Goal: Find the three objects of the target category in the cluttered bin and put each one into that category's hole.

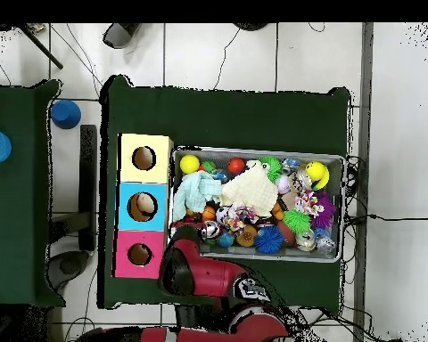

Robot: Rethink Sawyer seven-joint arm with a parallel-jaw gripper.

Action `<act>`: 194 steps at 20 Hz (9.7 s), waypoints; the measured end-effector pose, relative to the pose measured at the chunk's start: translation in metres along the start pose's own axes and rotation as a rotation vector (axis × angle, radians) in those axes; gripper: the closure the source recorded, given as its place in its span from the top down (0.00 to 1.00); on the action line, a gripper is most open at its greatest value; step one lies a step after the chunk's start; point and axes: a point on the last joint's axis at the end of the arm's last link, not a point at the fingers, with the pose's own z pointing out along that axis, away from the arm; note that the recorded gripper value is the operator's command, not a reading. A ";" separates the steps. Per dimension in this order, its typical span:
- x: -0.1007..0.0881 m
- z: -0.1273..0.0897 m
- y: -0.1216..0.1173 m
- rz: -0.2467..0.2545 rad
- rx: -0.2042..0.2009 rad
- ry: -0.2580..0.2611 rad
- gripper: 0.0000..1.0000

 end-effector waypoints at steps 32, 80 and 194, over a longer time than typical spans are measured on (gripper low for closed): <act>-0.003 0.023 0.003 -0.007 0.015 -0.173 1.00; -0.006 0.000 -0.005 0.000 -0.001 0.043 0.00; 0.002 -0.034 -0.005 0.022 -0.027 0.184 1.00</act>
